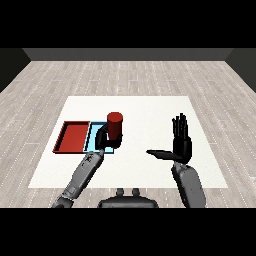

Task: Pick the red can and put it in the red box

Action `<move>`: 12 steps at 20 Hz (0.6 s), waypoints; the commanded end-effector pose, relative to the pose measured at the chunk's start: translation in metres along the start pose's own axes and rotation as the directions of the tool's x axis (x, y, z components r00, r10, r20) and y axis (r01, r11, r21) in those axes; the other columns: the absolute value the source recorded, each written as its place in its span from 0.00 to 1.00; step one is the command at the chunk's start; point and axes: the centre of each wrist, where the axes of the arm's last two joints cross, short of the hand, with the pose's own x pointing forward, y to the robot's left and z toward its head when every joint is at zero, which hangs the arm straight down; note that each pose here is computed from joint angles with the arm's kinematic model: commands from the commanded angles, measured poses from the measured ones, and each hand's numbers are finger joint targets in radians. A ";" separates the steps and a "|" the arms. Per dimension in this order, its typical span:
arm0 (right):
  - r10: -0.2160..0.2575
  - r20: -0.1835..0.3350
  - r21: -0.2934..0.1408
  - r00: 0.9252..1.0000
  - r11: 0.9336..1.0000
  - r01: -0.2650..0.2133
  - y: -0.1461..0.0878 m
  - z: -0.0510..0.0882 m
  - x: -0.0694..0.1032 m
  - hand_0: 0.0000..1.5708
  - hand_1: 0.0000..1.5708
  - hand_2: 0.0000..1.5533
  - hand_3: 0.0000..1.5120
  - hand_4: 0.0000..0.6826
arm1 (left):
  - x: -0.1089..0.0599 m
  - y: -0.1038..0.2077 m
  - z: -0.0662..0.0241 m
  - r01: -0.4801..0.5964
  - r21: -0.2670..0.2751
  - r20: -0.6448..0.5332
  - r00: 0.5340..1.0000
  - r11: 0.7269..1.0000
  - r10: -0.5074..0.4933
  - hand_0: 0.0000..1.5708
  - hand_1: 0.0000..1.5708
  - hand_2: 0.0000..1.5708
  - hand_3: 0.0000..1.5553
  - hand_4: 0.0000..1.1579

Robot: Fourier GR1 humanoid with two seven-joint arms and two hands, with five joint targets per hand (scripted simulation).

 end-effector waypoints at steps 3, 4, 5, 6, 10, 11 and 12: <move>0.049 -0.057 -0.059 0.997 0.997 -0.052 -0.044 0.025 -0.021 0.00 0.00 0.00 0.00 0.00 | 0.009 0.062 -0.0338 0.118 0.096 -0.039 0.993 0.988 -0.115 1.00 1.00 1.00 0.94 0.97; 0.065 -0.057 -0.073 0.996 0.995 -0.069 -0.038 0.037 -0.013 0.00 0.00 0.00 0.00 0.00 | -0.010 0.086 -0.0117 0.153 0.116 -0.075 0.987 0.982 -0.144 1.00 1.00 1.00 0.94 0.97; 0.074 -0.084 -0.082 0.994 0.993 -0.081 -0.051 0.044 -0.027 0.00 0.00 0.00 0.00 0.00 | 0.011 0.086 -0.0236 0.196 0.151 -0.070 0.980 0.969 -0.188 1.00 1.00 1.00 0.95 0.97; 0.054 -0.063 -0.089 0.997 0.994 -0.060 -0.059 0.036 -0.030 0.00 0.00 0.00 0.00 0.00 | 0.008 0.097 -0.0424 0.211 0.178 -0.091 0.976 0.961 -0.198 1.00 1.00 1.00 0.96 0.97; 0.096 -0.081 -0.065 0.992 0.993 -0.101 -0.047 0.040 -0.027 0.00 0.00 0.00 0.00 0.00 | 0.003 0.157 -0.0375 0.374 0.219 -0.195 0.922 0.901 -0.335 1.00 1.00 0.99 0.95 0.98; 0.090 -0.067 -0.090 0.994 0.991 -0.096 -0.060 0.029 -0.018 0.00 0.00 0.00 0.00 0.00 | -0.003 0.179 -0.0399 0.404 0.244 -0.250 0.904 0.882 -0.346 1.00 1.00 0.99 0.95 0.98; 0.085 -0.095 -0.098 0.992 0.991 -0.095 -0.056 0.037 -0.018 0.00 0.00 0.00 0.00 0.00 | -0.002 0.180 -0.0341 0.426 0.274 -0.265 0.895 0.862 -0.358 1.00 1.00 1.00 0.96 0.98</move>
